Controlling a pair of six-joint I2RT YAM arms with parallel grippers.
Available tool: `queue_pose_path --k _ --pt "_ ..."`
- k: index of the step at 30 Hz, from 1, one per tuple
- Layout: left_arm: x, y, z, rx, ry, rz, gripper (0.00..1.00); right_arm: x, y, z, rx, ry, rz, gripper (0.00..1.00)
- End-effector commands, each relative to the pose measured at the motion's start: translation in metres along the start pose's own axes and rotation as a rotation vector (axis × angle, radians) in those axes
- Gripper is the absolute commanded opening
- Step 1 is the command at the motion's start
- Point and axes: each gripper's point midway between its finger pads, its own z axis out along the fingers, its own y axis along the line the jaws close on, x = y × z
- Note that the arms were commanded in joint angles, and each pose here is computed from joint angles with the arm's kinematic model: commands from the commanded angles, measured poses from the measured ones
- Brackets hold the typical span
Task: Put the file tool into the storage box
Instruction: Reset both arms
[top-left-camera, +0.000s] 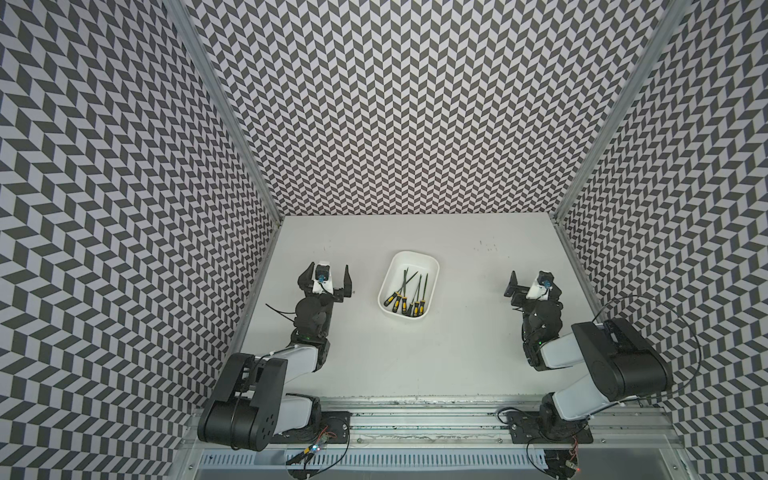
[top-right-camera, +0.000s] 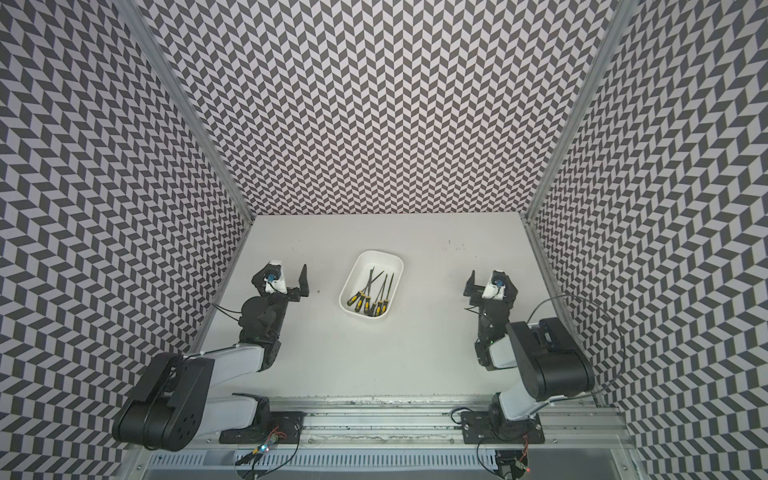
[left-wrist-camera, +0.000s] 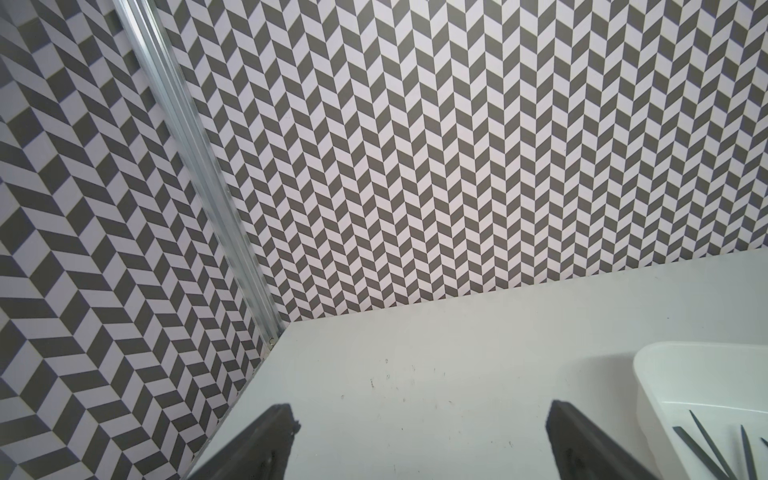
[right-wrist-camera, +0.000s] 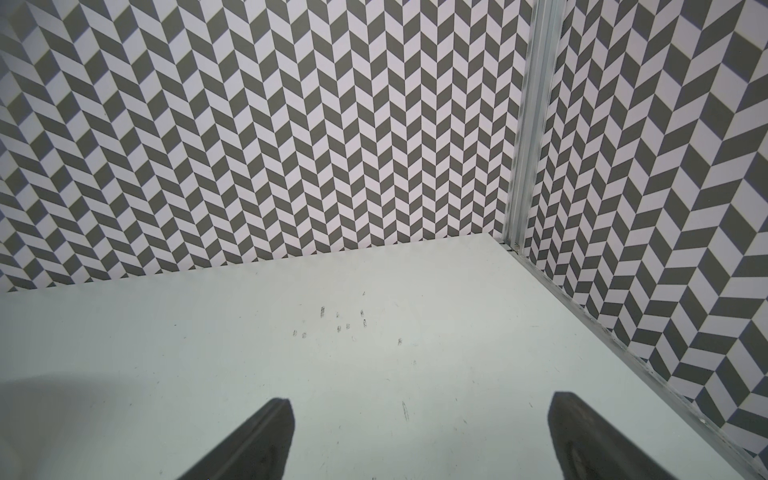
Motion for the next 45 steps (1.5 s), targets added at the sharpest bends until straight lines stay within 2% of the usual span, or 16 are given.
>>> queue_pose_path --k 1,5,7,9,11,13,16,18,23,25,26,27,29,31,33,45 --pt "-0.007 0.0 0.004 -0.003 -0.026 0.026 1.0 -0.011 0.0 0.0 -0.005 -0.046 0.021 1.0" --pt "-0.004 -0.004 0.011 0.011 -0.001 0.067 1.0 -0.01 0.0 0.0 -0.005 -0.044 0.02 0.99" --pt "0.009 -0.004 0.014 0.008 0.083 0.057 1.0 -0.011 0.0 0.0 -0.004 -0.045 0.02 0.99" --pt "0.013 -0.01 0.011 0.043 0.098 0.055 1.0 -0.011 0.0 0.0 -0.005 -0.045 0.021 1.0" --pt "0.013 -0.007 0.006 0.026 0.089 0.01 1.0 -0.01 0.0 0.0 -0.004 -0.043 0.02 1.0" --pt "0.029 0.003 0.001 0.023 0.098 -0.09 1.0 -0.011 0.0 0.0 -0.004 -0.045 0.02 1.0" --pt "0.043 0.001 0.014 0.044 0.149 -0.08 1.0 -0.011 0.0 0.0 -0.004 -0.046 0.02 0.99" --pt "0.047 0.0 0.012 0.03 0.131 -0.064 1.0 -0.011 0.0 0.0 -0.005 -0.046 0.02 1.0" --pt "0.054 0.034 0.002 -0.108 0.058 -0.158 1.0 -0.011 0.0 0.0 -0.005 -0.046 0.021 1.0" --pt "0.066 0.038 0.008 -0.126 0.15 -0.193 1.0 -0.011 0.0 0.0 -0.005 -0.046 0.021 1.0" --pt "0.065 0.041 0.009 -0.142 0.133 -0.18 1.0 -0.011 0.0 0.0 -0.006 -0.047 0.02 0.99" --pt "0.061 0.041 0.006 -0.146 0.1 -0.177 1.0 -0.011 0.0 0.0 -0.005 -0.046 0.021 1.0" --pt "0.067 0.042 0.009 -0.158 0.154 -0.197 1.0 -0.011 0.0 0.0 -0.006 -0.045 0.02 0.99" --pt "0.062 0.043 0.007 -0.162 0.111 -0.181 1.0 -0.011 0.0 0.0 -0.005 -0.045 0.02 0.99" --pt "0.067 0.042 0.009 -0.16 0.151 -0.193 1.0 -0.01 0.0 0.0 -0.005 -0.043 0.02 1.0" --pt "0.065 0.042 0.009 -0.162 0.137 -0.182 1.0 -0.01 0.0 0.0 -0.004 -0.044 0.02 1.0"
